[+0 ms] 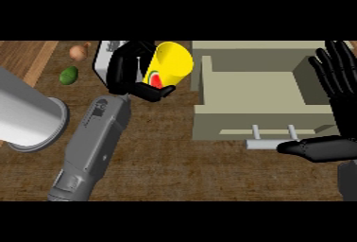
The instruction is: Pick up the cup, place it into the drawer and close the drawer
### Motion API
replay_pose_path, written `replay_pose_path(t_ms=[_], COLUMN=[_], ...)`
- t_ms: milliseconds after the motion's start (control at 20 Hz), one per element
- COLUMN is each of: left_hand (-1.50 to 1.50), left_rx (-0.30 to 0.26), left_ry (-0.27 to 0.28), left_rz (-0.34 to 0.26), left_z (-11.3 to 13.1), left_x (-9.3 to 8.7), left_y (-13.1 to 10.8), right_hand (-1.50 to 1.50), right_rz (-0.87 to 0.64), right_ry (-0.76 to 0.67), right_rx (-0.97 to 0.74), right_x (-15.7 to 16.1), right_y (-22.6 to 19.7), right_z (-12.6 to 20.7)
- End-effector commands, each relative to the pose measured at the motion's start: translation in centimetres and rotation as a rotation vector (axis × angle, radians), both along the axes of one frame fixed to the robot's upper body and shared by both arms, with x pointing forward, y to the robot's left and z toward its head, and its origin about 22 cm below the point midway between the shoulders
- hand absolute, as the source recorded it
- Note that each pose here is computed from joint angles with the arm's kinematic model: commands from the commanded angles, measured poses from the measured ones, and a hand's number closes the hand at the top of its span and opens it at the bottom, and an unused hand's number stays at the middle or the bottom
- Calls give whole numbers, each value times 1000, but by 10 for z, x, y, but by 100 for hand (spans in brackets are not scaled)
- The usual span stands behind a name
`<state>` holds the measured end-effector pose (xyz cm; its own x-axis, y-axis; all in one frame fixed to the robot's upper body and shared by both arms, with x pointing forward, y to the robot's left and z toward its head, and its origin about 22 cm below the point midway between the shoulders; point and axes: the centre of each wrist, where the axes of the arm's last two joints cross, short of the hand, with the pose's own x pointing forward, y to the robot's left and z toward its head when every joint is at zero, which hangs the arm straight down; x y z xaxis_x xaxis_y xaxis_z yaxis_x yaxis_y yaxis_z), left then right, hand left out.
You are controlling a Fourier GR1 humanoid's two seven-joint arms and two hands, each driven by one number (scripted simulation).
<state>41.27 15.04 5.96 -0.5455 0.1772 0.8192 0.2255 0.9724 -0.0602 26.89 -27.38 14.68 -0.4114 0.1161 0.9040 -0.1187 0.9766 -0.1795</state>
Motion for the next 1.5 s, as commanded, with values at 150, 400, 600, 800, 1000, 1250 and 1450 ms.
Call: replay_pose_path(t_ms=[150, 400, 600, 800, 1000, 1250, 1450], left_hand=[150, 150, 150, 150, 150, 150, 150], left_rx=[67, 131, 208, 253, 348, 484, 499], left_ry=[2, 65, 163, 242, 306, 359, 376], left_rz=[-6, 34, 64, 90, 93, 35, 28], left_z=[86, 123, 117, 105, 95, 64, 69], left_x=[4, 21, 29, 32, 33, 31, 30], left_y=[-71, -99, -111, -116, -118, -111, -115], right_hand=[-150, -150, -150, -150, -150, -150, -150], right_rz=[-5, 1, 26, 35, 74, 107, 155], right_ry=[2, -11, -25, -36, -38, -44, -61], right_rx=[0, -3, -3, -6, 4, 4, 15], right_x=[0, 7, 3, 12, 17, 16, 23], right_y=[-5, -3, -16, -8, 8, 10, 30], right_z=[-6, -3, 4, -8, 0, -5, 9])
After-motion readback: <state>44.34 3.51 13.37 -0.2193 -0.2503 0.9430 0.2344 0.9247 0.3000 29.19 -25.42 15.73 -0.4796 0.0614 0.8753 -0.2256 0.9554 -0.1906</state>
